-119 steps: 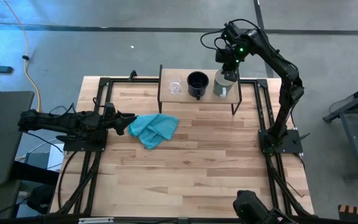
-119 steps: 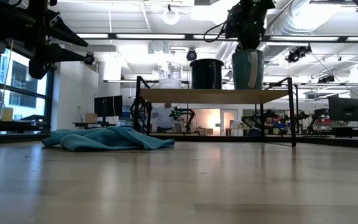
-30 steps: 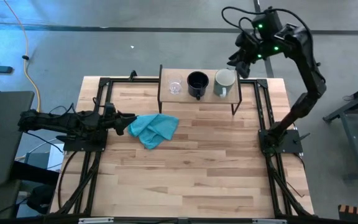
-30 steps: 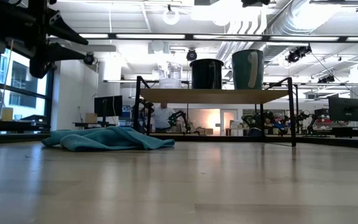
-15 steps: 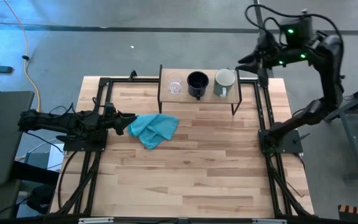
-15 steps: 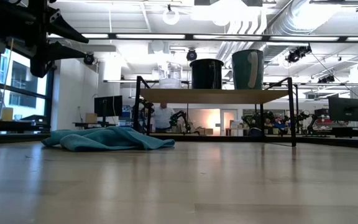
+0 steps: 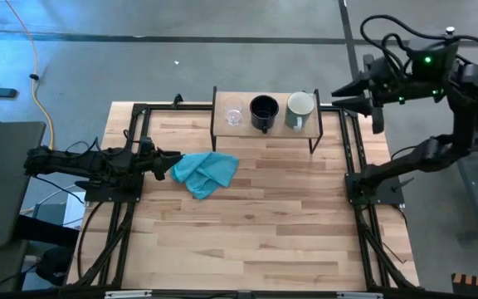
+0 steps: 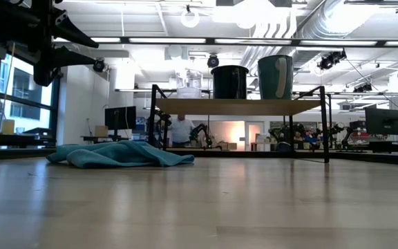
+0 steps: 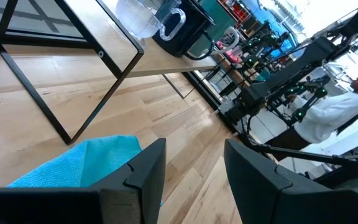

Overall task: Stack small to large cups/mugs on shelf
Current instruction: Return to Home Position

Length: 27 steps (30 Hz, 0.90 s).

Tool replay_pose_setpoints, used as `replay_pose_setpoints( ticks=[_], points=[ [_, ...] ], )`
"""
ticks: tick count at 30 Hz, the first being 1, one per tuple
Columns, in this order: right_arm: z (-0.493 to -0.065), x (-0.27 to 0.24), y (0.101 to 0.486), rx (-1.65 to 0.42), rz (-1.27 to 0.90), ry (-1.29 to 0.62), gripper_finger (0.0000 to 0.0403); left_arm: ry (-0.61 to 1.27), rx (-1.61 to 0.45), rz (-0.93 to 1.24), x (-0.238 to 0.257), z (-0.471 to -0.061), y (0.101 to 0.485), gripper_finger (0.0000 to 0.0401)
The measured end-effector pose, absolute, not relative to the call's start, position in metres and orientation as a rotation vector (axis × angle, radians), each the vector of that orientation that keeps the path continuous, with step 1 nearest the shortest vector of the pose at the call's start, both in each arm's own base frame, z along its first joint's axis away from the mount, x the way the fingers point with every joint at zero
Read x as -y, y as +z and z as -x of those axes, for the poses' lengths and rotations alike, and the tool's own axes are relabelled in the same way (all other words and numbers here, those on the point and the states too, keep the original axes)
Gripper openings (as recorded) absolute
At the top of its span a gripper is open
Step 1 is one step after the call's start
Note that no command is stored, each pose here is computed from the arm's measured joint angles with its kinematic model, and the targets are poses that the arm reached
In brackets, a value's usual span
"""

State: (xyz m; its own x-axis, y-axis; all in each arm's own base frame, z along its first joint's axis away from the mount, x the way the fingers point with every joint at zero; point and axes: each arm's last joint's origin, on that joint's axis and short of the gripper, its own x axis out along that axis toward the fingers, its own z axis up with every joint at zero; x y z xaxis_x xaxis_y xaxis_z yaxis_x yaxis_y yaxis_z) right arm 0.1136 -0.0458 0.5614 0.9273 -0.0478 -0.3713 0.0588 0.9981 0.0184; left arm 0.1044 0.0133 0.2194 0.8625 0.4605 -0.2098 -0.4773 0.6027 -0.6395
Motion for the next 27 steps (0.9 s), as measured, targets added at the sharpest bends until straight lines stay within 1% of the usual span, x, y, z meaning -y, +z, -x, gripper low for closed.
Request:
replay_pose_setpoints(
  ticks=[12, 27],
  points=[
    [-0.096, 0.025, 0.566, -0.347, -0.004, -0.056, 0.0108, 0.526, -0.03, 0.763, -0.013, -0.105, 0.219, 0.0152],
    [-0.066, 0.014, 0.57, -0.289, 0.015, -0.099, 0.0108, 0.527, -0.028, 0.769, -0.013, -0.105, 0.219, 0.0152]
  ],
)
